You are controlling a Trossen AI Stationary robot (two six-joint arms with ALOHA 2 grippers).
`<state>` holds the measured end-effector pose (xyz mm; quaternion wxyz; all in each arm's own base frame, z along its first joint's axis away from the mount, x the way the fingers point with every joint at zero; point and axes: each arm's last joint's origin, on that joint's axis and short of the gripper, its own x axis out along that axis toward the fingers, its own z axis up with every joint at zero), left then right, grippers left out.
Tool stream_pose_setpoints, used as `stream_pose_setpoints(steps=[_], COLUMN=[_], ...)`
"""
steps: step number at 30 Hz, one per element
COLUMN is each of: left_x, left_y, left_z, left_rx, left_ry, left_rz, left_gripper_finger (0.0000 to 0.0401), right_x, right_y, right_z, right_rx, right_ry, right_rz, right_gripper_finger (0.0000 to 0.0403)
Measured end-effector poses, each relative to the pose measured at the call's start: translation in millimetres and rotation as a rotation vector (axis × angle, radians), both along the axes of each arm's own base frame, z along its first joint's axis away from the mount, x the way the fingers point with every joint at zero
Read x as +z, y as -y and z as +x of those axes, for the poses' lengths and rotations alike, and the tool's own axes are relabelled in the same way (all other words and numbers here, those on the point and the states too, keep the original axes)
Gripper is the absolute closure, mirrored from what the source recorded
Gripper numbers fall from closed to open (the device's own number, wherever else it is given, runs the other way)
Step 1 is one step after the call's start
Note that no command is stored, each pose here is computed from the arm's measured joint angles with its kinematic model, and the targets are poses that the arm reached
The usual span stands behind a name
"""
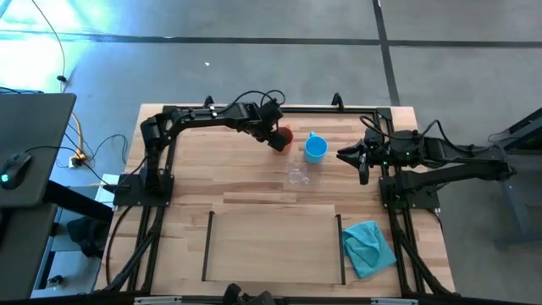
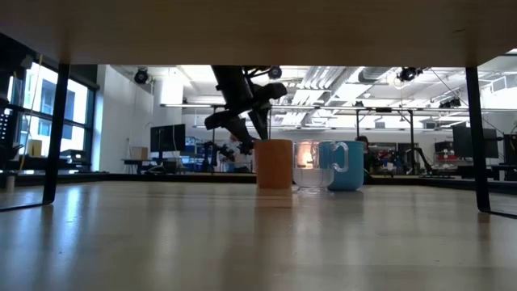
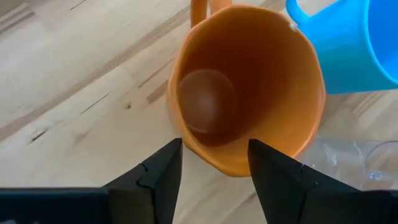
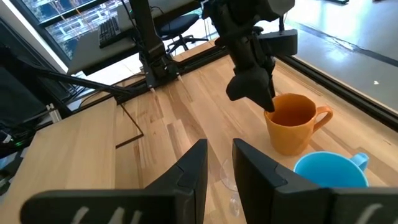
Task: Stack small to large cups/mugs on shelf
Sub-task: Put the orange mug on the shelf
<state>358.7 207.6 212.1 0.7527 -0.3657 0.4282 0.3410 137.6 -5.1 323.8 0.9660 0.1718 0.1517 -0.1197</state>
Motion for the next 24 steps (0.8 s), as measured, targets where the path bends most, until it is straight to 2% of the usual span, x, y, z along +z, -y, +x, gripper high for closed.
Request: stream_pose_setpoints(steps=[10,24], left_x=[-0.5,-2.7], left_y=[-1.0,3.5], left_z=[-1.9,-8.6], left_rx=[0.006,-0.11], left_ry=[-0.019,-0.111], left_rz=[0.006,-0.004], left_gripper_finger=[0.0243,0.039], right_x=[-0.2,-0.3], right_y=[0.0,-0.1], right_z=[-0.1,-0.1], right_rx=[0.001,0.001], right_ry=[-0.003,-0.003], right_rz=[0.001,0.001], right_gripper_finger=[0.0336,0.0336])
